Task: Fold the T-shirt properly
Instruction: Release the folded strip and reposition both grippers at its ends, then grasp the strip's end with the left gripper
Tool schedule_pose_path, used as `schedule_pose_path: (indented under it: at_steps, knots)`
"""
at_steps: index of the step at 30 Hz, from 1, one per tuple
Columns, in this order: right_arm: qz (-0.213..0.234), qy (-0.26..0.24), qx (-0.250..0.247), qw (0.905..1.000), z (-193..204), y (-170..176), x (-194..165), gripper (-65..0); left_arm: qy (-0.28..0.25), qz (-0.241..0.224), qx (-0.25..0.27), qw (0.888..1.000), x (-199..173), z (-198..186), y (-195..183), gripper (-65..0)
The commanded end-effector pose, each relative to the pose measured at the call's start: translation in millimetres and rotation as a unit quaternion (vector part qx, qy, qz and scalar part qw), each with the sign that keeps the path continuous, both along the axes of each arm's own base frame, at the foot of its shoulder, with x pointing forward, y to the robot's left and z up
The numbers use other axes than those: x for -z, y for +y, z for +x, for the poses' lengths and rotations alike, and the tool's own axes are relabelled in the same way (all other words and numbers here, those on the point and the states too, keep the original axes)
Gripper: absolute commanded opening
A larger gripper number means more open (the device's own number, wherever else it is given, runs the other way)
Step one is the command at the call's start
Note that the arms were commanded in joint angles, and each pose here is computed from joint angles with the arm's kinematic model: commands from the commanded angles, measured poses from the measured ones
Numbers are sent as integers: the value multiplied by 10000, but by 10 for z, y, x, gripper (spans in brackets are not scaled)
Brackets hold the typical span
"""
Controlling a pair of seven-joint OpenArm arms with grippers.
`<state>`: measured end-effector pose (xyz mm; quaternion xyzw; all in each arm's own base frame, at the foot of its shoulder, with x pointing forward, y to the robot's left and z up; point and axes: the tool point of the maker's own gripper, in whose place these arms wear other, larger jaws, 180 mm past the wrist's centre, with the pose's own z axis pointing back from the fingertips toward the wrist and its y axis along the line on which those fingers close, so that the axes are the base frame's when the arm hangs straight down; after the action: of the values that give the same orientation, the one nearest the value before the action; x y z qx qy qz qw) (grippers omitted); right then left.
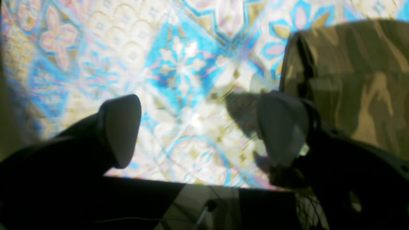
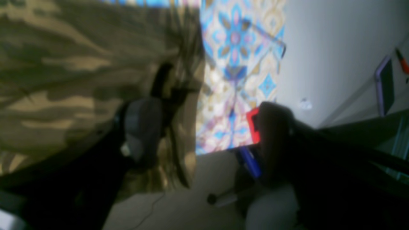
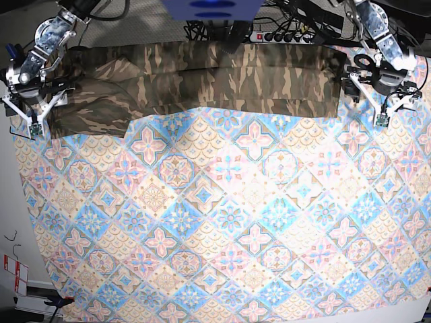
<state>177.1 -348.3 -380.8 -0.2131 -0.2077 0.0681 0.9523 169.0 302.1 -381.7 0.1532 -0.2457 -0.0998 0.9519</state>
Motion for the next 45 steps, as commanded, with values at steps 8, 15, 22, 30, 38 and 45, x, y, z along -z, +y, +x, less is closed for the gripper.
schedule_pose_path:
  at_steps: [8,15,22,30,38,45]
  knots:
    - [-216,-262,-42,9994,105,-77,-185,-186,-159,-919,100,9956,160,-41,-159,-65]
    - [-277,-320,-61,9991,120,-80,-240,-186,-187,-1508,257,9881,115,-79,-260,-65]
    - [-277,-320,-61,9991,120,-80,-240,-186,340,-2003,-124,9791,548,-306,-214,-65]
    - [-281,-319,-78,9991,127,-76,-242,-186,641,-2640,51,9624,947,-342,-603,-66]
    - [-278,-314,-69,9991,122,-80,-238,-186,810,-2821,264,9556,1062,-246,-808,-248]
    - [-278,-314,-69,9991,122,-80,-238,-186,840,-2855,286,9542,1077,-256,-854,-582]
